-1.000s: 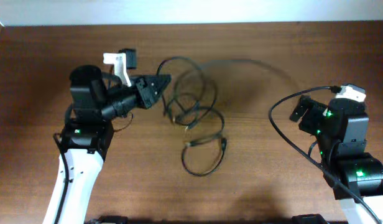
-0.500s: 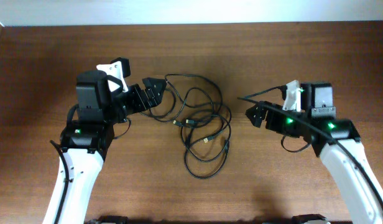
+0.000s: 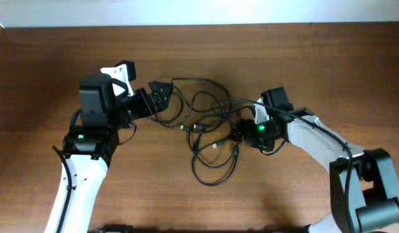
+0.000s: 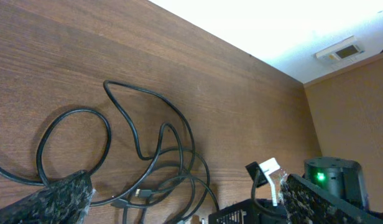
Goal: Untangle cables
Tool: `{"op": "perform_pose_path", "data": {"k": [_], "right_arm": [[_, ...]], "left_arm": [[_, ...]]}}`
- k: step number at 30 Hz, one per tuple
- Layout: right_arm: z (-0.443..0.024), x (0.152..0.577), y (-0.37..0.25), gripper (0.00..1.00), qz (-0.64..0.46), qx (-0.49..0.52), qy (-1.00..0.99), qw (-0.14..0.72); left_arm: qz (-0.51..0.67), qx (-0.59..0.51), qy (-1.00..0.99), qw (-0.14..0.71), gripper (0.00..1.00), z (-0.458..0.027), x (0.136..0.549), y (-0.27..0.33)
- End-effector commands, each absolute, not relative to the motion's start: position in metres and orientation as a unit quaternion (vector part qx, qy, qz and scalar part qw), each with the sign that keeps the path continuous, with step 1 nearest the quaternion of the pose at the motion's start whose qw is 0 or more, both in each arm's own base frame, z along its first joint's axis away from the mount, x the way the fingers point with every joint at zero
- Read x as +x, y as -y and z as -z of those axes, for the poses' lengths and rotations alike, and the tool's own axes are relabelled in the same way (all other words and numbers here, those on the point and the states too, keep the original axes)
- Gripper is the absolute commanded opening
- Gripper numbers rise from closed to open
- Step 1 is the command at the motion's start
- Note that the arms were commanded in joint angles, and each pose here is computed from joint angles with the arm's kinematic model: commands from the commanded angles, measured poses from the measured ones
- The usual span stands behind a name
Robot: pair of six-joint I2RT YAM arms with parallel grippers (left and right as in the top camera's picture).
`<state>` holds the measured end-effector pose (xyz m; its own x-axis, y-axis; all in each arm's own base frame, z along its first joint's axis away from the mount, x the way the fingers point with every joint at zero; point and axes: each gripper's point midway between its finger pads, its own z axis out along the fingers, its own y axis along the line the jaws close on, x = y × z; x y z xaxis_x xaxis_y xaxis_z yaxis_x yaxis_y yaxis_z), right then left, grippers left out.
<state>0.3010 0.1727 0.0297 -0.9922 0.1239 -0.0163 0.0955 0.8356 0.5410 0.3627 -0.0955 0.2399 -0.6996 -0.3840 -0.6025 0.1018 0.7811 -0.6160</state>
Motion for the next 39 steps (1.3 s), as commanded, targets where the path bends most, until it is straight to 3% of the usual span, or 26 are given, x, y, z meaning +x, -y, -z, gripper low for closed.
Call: {"op": "perform_pose_path", "data": {"k": [1,3,4,5,6,10,12,15,18,22,29,34,39], "right_arm": [[-0.032,0.296,-0.199,0.79,-0.297,0.01,-0.954,0.029],[-0.035,0.293,-0.215,0.7,-0.304,-0.016,-0.952,0.038],[-0.036,0.294,-0.219,0.59,-0.306,-0.022,-0.951,0.043],[-0.036,0.294,-0.219,0.38,-0.307,-0.016,-0.951,0.041],[-0.035,0.292,-0.219,0.04,-0.305,-0.012,-0.951,0.036],[-0.04,0.293,-0.219,0.04,-0.307,-0.013,-0.951,0.04],[-0.072,0.306,-0.212,0.04,-0.288,-0.016,-0.953,0.09],[-0.175,0.327,-0.192,0.04,-0.258,-0.038,-0.935,0.241],[-0.323,0.328,-0.162,0.04,-0.251,-0.025,-0.861,0.442],[-0.421,0.309,-0.138,0.04,-0.257,-0.006,-0.792,0.554],[-0.534,0.286,-0.125,0.04,-0.286,-0.014,-0.686,0.669],[-0.575,0.275,-0.081,0.04,-0.177,0.017,-0.654,0.735],[-0.55,0.273,0.005,0.04,0.092,0.121,-0.686,0.712]], "left_arm": [[0.316,-0.079,-0.862,0.388,0.99,-0.244,0.363,0.093],[0.316,-0.079,-0.862,0.388,0.99,-0.244,0.363,0.093],[0.316,-0.079,-0.862,0.388,0.99,-0.244,0.363,0.093],[0.316,-0.079,-0.862,0.388,0.99,-0.244,0.363,0.093],[0.316,-0.079,-0.862,0.388,0.99,-0.244,0.363,0.093],[0.315,-0.079,-0.862,0.388,0.99,-0.244,0.363,0.093],[0.316,-0.079,-0.862,0.388,0.99,-0.244,0.363,0.093],[0.316,-0.079,-0.862,0.388,0.99,-0.244,0.363,0.093],[0.316,-0.079,-0.862,0.388,0.99,-0.244,0.363,0.093],[0.316,-0.079,-0.862,0.388,0.99,-0.244,0.363,0.093],[0.316,-0.079,-0.862,0.388,0.99,-0.244,0.363,0.093],[0.316,-0.079,-0.862,0.388,0.99,-0.244,0.363,0.093],[0.316,-0.079,-0.862,0.388,0.99,-0.244,0.363,0.093]]}}
